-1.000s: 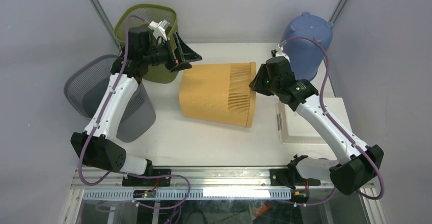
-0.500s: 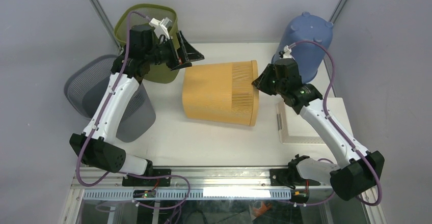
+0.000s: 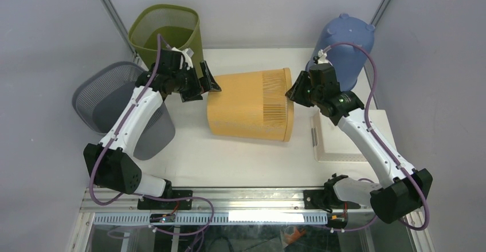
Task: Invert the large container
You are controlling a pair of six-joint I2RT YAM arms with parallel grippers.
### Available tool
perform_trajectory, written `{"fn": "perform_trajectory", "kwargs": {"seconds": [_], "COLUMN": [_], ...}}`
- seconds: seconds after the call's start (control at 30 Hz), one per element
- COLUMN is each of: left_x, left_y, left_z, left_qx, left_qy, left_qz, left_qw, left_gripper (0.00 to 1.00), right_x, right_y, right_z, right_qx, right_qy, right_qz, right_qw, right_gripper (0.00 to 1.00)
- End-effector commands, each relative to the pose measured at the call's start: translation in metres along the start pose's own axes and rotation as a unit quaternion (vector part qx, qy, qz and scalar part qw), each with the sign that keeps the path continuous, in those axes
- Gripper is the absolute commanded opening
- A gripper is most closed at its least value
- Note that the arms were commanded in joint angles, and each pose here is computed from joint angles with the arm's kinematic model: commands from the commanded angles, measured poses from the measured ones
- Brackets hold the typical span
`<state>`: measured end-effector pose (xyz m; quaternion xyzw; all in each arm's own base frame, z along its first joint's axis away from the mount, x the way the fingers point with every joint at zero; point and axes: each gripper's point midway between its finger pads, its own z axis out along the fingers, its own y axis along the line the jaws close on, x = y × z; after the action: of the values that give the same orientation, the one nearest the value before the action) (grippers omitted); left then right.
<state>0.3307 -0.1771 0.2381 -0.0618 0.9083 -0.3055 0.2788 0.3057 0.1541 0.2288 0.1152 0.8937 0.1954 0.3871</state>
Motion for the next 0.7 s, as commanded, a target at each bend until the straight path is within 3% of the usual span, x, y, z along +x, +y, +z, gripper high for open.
{"fn": "perform_trajectory", "kwargs": {"seconds": [0.0,0.23,0.67], "left_x": [0.005,0.008,-0.035], "left_y": [-0.001,-0.035,-0.118], "left_z": [0.006,0.006,-0.059], "left_qx": [0.021,0.119,0.246], "left_qy": [0.002,0.018,-0.024], "left_qz": [0.004,-0.006,0.019], "left_qw": [1.000,0.993,0.969], "left_gripper": [0.99,0.99,0.99], "right_x": [0.028,0.032,0.032], "right_y": [-0.046,-0.047,-0.038], "right_z": [0.004,0.008,0.004], "right_qx": [0.090,0.090,0.064], "right_qy": [0.053,0.061,0.057], "right_qz": [-0.036,-0.036,-0.019], "right_qw": [0.994,0.993,0.996], "right_gripper": [0.36,0.36,0.37]}}
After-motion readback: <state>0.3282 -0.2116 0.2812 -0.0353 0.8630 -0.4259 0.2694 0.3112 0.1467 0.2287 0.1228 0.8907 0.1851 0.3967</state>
